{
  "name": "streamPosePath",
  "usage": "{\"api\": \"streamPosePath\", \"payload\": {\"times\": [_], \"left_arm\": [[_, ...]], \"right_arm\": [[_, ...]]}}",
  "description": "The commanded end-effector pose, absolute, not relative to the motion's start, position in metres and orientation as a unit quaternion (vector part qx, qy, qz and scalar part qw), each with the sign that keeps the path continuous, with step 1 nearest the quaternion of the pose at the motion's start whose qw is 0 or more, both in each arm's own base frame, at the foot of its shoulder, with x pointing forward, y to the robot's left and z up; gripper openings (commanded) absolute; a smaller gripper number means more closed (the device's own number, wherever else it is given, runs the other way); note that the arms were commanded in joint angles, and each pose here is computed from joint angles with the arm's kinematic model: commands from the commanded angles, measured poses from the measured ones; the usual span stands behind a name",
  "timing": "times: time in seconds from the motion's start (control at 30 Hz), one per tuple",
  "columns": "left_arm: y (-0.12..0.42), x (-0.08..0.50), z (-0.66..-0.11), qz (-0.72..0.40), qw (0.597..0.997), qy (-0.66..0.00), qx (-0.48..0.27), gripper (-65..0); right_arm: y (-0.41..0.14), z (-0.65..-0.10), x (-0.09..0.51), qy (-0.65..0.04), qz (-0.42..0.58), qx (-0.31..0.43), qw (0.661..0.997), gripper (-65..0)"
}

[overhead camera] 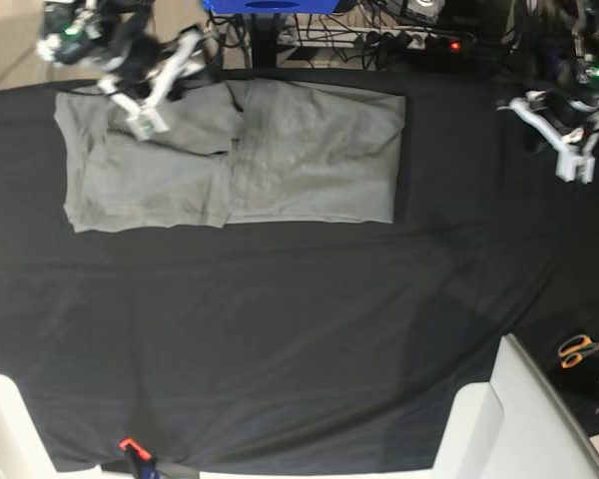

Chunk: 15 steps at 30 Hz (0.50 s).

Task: Fold the T-shirt properly
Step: 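Move the right gripper to the folded shirt's end and grasp it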

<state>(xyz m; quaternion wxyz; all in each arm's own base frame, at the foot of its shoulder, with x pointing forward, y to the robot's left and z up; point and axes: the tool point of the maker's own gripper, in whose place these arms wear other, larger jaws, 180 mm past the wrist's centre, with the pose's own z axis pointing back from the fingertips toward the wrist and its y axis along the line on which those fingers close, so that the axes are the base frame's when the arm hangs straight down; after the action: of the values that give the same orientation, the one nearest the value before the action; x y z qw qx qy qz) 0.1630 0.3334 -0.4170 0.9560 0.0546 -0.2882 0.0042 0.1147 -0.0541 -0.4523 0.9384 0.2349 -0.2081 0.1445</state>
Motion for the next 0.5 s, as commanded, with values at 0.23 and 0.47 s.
{"api": "streamPosePath", "payload": {"times": [0.23, 0.47], "left_arm": [[0.385, 0.144, -0.432, -0.03, 0.944, -0.3, 0.137, -65.0], [0.372, 0.139, -0.439, -0.06, 0.945, -0.299, 0.119, -65.0]], "right_arm": [[-0.005, -0.441, 0.129, -0.226, 0.191, 0.289, 0.91, -27.3], [0.007, -0.455, 0.125, -0.201, 0.163, 0.332, 0.907, -27.3]]}}
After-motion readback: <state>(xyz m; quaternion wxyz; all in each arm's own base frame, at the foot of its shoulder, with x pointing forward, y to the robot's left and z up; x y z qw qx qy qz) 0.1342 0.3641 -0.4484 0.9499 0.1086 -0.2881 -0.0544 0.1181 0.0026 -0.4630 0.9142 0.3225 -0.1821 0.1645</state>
